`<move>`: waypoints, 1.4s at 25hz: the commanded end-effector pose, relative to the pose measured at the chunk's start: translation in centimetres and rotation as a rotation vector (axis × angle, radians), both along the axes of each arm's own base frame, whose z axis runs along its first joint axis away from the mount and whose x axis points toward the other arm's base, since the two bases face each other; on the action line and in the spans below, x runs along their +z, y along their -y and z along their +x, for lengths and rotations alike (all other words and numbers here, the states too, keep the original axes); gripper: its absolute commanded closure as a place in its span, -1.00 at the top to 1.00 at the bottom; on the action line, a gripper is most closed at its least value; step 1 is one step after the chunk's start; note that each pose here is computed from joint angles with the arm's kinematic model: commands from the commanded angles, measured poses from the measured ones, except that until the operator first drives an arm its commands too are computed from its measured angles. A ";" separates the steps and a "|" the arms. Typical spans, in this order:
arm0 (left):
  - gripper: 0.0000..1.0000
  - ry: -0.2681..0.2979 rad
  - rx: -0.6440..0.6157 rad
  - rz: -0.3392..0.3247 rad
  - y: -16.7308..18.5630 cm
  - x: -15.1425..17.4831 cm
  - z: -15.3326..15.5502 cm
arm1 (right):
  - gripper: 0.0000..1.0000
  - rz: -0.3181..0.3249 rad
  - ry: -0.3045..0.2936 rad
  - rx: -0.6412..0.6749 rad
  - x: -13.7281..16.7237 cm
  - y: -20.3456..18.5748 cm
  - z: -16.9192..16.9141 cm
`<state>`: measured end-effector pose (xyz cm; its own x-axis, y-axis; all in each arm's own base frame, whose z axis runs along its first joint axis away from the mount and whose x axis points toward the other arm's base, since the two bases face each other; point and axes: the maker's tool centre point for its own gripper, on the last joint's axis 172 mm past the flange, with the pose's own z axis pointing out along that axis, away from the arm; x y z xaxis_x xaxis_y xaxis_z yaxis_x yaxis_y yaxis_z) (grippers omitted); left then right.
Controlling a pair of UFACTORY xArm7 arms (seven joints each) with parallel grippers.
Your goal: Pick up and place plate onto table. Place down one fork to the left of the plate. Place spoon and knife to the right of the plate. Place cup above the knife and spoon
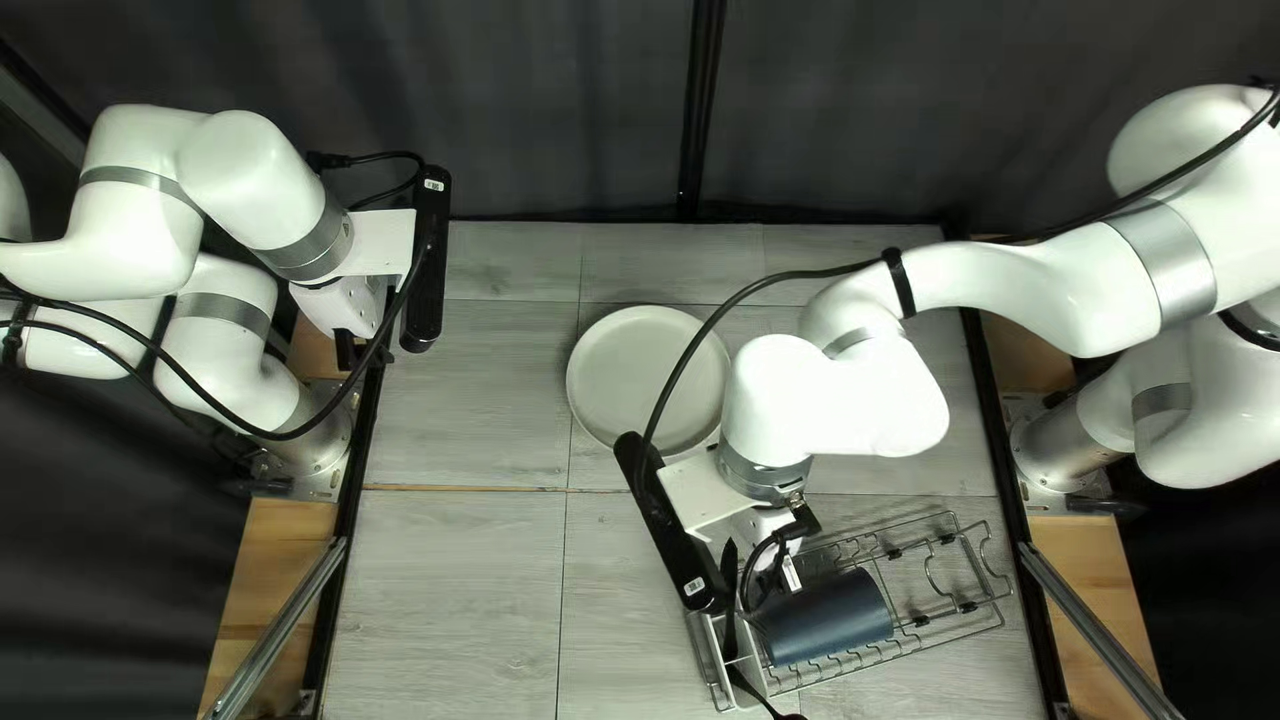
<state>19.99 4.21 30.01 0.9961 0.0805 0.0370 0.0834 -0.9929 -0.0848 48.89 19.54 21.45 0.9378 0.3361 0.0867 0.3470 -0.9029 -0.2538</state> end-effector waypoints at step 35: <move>1.00 0.000 0.000 0.000 0.0 0.0 0.0 | -1.00 0.036 -0.063 -0.115 5.6 -0.1 -0.5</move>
<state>19.99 4.21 30.01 0.9961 0.0805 0.0370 0.0834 -0.9929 -0.0848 48.58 19.74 25.69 0.9727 0.2289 0.0389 0.2298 -0.9248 -0.3031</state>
